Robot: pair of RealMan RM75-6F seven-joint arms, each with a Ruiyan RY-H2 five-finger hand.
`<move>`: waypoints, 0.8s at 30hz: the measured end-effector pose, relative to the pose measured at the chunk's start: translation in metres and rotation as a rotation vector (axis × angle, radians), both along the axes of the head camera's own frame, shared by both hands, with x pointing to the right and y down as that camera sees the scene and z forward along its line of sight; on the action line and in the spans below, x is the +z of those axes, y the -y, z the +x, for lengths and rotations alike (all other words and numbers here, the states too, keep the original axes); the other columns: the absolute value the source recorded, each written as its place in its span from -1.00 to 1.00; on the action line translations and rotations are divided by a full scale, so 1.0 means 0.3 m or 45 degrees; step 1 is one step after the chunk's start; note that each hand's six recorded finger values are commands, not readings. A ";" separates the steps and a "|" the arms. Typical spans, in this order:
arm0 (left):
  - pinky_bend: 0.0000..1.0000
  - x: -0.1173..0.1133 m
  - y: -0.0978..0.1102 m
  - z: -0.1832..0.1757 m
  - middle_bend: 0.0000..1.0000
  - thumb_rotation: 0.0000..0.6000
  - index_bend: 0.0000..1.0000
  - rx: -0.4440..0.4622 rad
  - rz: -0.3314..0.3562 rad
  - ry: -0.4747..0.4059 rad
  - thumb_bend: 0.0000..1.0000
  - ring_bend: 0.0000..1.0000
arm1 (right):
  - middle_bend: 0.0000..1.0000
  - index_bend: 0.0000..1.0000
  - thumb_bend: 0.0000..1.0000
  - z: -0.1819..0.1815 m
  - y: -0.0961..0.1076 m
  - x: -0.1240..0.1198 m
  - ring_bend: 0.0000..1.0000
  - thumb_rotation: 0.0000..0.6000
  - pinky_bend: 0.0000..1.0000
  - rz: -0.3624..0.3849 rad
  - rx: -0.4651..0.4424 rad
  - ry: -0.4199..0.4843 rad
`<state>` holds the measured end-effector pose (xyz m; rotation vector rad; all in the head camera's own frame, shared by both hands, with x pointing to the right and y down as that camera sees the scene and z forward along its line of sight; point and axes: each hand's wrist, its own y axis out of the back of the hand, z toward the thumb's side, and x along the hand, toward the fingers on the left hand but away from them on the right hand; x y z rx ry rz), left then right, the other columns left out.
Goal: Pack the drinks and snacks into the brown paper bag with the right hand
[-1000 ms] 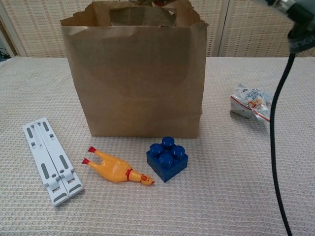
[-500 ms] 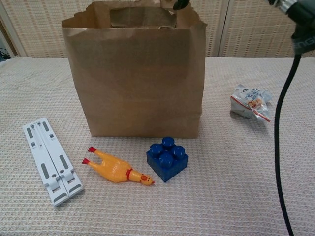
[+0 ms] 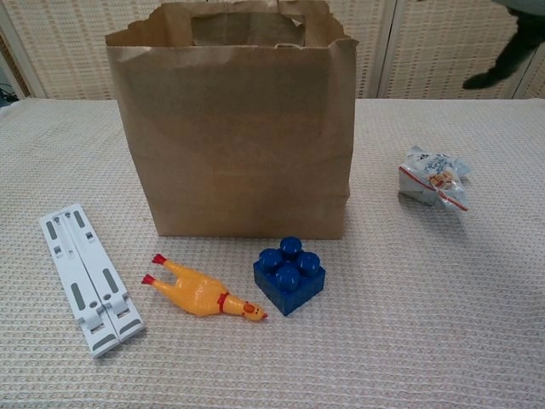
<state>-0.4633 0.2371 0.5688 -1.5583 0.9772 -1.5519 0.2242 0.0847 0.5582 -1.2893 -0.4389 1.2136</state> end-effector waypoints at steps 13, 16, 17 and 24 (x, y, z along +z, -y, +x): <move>-1.00 0.001 0.001 0.001 -1.00 1.00 -0.96 -0.005 0.007 0.008 -0.29 -1.00 | -0.98 -1.00 -0.91 0.290 -0.105 0.331 -1.00 1.00 -0.83 -0.359 0.143 -0.265; -1.00 0.001 0.001 0.000 -1.00 1.00 -0.96 -0.005 0.006 0.004 -0.29 -1.00 | -1.00 -1.00 -0.91 0.296 -0.114 0.397 -1.00 1.00 -0.85 -0.413 0.178 -0.296; -1.00 0.001 0.001 0.000 -1.00 1.00 -0.96 -0.005 0.005 0.002 -0.29 -1.00 | -1.00 -1.00 -0.91 0.292 -0.115 0.416 -1.00 1.00 -0.85 -0.425 0.185 -0.304; -1.00 0.003 0.004 -0.001 -1.00 1.00 -0.96 -0.005 0.000 -0.004 -0.29 -1.00 | -1.00 -1.00 -0.91 0.193 -0.082 0.534 -1.00 1.00 -0.86 -0.435 0.186 -0.321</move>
